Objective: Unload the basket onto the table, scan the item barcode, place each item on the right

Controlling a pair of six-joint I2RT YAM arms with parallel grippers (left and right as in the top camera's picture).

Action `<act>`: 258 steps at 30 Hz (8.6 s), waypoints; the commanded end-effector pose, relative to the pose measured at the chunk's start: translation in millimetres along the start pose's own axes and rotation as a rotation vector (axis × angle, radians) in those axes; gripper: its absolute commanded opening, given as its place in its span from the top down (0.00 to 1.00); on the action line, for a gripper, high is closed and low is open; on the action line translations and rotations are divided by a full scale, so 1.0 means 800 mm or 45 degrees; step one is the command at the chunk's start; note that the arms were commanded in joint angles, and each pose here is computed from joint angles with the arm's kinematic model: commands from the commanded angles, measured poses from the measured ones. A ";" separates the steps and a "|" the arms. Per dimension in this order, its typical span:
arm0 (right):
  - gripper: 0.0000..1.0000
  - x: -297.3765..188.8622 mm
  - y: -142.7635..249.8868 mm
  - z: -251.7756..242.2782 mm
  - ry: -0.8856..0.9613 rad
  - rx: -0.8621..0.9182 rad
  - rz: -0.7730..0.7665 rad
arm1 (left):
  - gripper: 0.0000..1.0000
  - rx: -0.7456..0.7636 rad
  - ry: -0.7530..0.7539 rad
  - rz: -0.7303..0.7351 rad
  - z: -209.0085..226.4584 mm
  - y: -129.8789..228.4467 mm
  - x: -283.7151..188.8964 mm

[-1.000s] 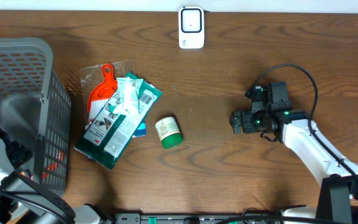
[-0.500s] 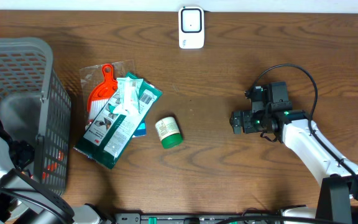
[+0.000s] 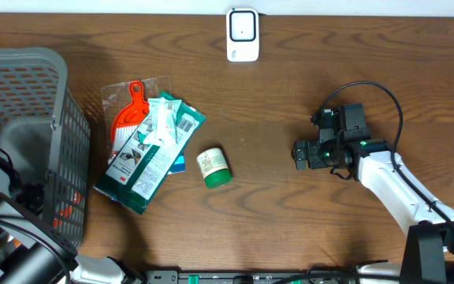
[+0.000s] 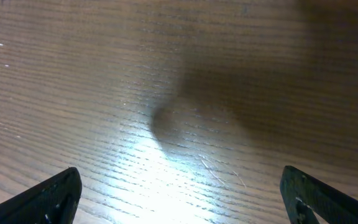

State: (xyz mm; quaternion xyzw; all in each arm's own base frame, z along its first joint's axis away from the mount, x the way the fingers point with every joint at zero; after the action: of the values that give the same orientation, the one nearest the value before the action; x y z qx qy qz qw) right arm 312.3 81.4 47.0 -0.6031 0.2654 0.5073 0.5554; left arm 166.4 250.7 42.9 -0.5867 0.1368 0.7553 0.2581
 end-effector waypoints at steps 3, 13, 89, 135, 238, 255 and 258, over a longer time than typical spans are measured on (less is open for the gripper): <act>0.01 0.003 0.004 0.003 -0.004 -0.029 0.014 | 0.08 0.005 -0.032 0.078 0.002 0.014 0.019; 0.01 0.003 0.004 0.003 -0.004 -0.029 0.013 | 0.41 0.006 -0.033 0.078 0.002 0.014 0.019; 0.01 0.003 0.000 0.003 -0.003 -0.031 -0.001 | 0.75 0.869 0.970 -0.076 -0.444 0.118 -0.244; 0.01 0.003 -0.003 0.005 -0.012 -0.029 -0.015 | 0.02 -0.523 0.547 -0.929 -0.045 -0.070 -0.418; 0.01 0.008 0.007 0.005 -0.013 -0.026 0.000 | 0.90 -1.225 0.482 -0.256 -0.092 0.005 -0.105; 0.01 0.008 0.003 0.004 -0.012 -0.029 -0.016 | 0.90 -1.121 1.475 -1.118 0.013 0.027 -0.465; 0.01 0.008 0.003 0.004 -0.012 -0.029 -0.017 | 0.90 -0.951 1.695 -1.191 0.010 0.053 -0.514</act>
State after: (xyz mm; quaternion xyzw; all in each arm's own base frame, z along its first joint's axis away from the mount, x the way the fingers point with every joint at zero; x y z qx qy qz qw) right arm 314.1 81.9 43.6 -0.6082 0.2573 0.5019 0.5585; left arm 205.2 149.4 417.2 -0.9292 -0.3111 0.1091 0.1667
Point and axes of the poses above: each gripper's point midway between its finger pads, its own x axis out along the fingers, its own z axis along the line the jaws close on, y = z × x, the point moved 1 cm from there along -x, back along the fingers, and after that the axes turned 9 degrees about -x, right-handed, at the moved point
